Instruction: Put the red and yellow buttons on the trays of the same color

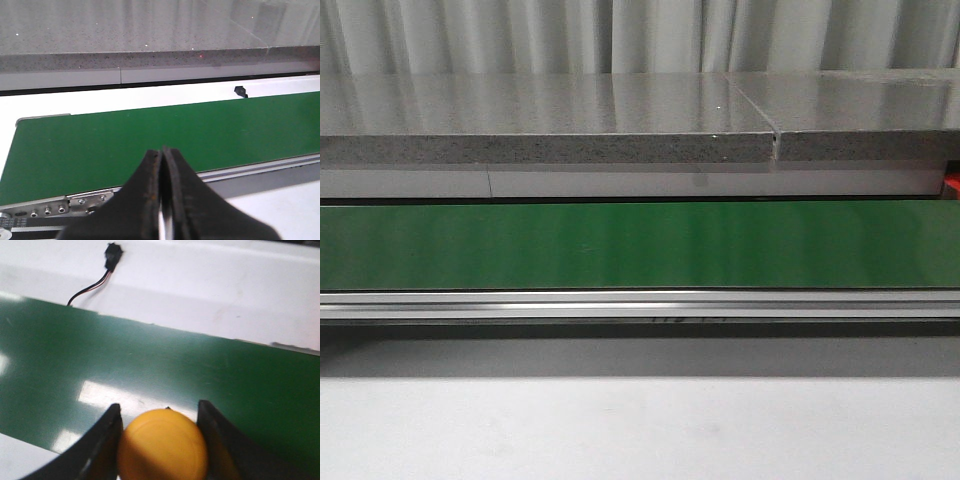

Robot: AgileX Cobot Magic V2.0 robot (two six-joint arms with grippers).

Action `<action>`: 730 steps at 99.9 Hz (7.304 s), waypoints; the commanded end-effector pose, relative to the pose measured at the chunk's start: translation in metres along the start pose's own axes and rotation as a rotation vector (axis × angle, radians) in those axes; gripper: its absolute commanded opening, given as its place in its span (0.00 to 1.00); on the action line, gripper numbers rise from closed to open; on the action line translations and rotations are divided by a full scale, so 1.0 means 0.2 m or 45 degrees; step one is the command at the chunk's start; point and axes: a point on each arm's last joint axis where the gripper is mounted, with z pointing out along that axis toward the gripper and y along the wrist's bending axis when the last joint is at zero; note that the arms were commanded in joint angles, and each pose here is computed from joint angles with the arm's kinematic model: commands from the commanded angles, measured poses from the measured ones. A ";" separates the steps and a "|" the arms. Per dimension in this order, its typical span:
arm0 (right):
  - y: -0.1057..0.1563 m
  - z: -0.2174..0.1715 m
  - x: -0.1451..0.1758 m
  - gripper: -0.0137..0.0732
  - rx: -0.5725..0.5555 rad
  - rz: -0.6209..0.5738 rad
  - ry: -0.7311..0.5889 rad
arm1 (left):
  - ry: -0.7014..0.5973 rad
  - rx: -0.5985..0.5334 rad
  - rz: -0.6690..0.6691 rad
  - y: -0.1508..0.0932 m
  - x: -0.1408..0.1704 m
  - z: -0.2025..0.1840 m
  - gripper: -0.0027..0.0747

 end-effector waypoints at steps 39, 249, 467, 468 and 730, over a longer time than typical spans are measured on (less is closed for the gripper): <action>-0.36 -0.49 0.01 0.33 0.483 0.405 -0.354 | -0.111 -0.013 -0.031 0.00 -0.07 -0.01 0.01; -1.09 -0.12 0.59 0.33 0.668 0.890 -0.017 | -0.111 -0.013 -0.031 0.00 -0.07 -0.01 0.01; 0.25 -0.34 -0.06 0.80 0.126 -0.271 -0.582 | -0.111 -0.013 -0.031 0.00 -0.07 -0.01 0.01; 0.25 -0.34 -0.05 0.79 0.122 -0.276 -0.581 | -0.111 -0.013 -0.031 0.00 -0.07 -0.01 0.01; 0.24 -0.28 1.10 0.08 0.269 -0.206 -1.123 | -0.111 -0.013 -0.031 0.00 -0.07 -0.01 0.01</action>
